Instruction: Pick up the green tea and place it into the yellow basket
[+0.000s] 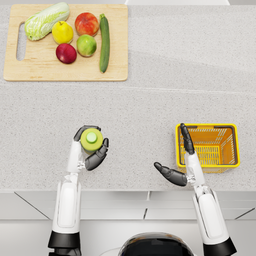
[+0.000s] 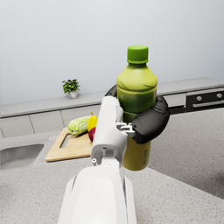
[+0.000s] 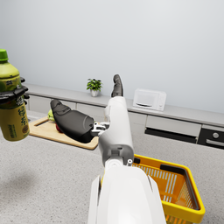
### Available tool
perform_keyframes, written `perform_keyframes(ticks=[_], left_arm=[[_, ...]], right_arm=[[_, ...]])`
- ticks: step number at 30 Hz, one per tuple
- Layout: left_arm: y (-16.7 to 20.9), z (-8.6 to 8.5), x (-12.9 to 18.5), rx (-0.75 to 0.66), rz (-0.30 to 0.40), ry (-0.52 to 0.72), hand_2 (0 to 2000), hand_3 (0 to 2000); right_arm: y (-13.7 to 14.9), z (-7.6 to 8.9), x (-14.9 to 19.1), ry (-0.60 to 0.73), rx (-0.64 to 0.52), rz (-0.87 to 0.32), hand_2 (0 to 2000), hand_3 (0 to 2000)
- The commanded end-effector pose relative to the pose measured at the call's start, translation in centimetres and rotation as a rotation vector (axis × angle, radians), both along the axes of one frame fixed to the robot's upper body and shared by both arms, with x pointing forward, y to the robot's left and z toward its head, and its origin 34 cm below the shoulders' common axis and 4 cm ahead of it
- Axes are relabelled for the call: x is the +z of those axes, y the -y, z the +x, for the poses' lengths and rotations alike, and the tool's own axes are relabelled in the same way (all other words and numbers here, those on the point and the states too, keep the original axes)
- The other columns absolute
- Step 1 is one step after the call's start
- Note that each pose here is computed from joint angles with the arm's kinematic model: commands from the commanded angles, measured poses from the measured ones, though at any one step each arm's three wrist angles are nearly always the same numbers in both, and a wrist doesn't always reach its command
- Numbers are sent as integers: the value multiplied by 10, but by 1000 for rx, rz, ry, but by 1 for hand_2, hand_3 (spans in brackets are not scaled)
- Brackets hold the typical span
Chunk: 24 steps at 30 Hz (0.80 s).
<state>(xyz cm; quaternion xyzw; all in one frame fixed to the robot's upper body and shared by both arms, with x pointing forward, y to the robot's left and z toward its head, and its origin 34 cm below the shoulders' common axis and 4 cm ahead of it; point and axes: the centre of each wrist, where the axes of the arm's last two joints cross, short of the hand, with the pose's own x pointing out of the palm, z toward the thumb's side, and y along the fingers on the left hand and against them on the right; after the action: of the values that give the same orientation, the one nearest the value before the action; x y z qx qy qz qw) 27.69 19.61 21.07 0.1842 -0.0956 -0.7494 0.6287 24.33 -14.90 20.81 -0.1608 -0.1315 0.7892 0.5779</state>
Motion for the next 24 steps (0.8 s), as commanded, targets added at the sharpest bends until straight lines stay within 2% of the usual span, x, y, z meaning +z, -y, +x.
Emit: perform_keyframes(ticks=[1,3,8,15,16,17,18,19,20,21,24], left_arm=[[57,-13,38,-197,-12,147,2000,2000],[77,-19,44,-272,-20,173,2000,2000],[122,-32,46,-428,-29,179,2000,2000],[135,-40,29,-450,7,129,2000,2000],[133,-39,27,-442,15,122,2000,2000],[131,-38,27,-439,18,126,2000,2000],[129,-37,26,-463,39,123,2000,2000],[127,-37,25,-472,53,124,2000,2000],[127,-38,26,-493,69,128,639,1673],[125,-40,24,-479,71,124,0,1347],[105,-43,38,-389,42,183,0,367]], right_arm=[[-24,4,3,20,57,-30,0,0],[-34,6,4,49,50,-88,0,0],[-50,11,12,90,76,-129,0,0],[-52,19,23,117,136,-157,0,0],[-52,19,23,114,169,-179,1361,327],[-52,19,23,115,273,-239,2000,653],[-52,19,23,112,359,-291,2000,980],[-52,19,23,111,374,-306,2000,1307],[-52,19,24,113,380,-315,2000,1633],[-51,20,25,113,369,-316,2000,1960],[-41,26,37,144,283,-270,2000,2000]])
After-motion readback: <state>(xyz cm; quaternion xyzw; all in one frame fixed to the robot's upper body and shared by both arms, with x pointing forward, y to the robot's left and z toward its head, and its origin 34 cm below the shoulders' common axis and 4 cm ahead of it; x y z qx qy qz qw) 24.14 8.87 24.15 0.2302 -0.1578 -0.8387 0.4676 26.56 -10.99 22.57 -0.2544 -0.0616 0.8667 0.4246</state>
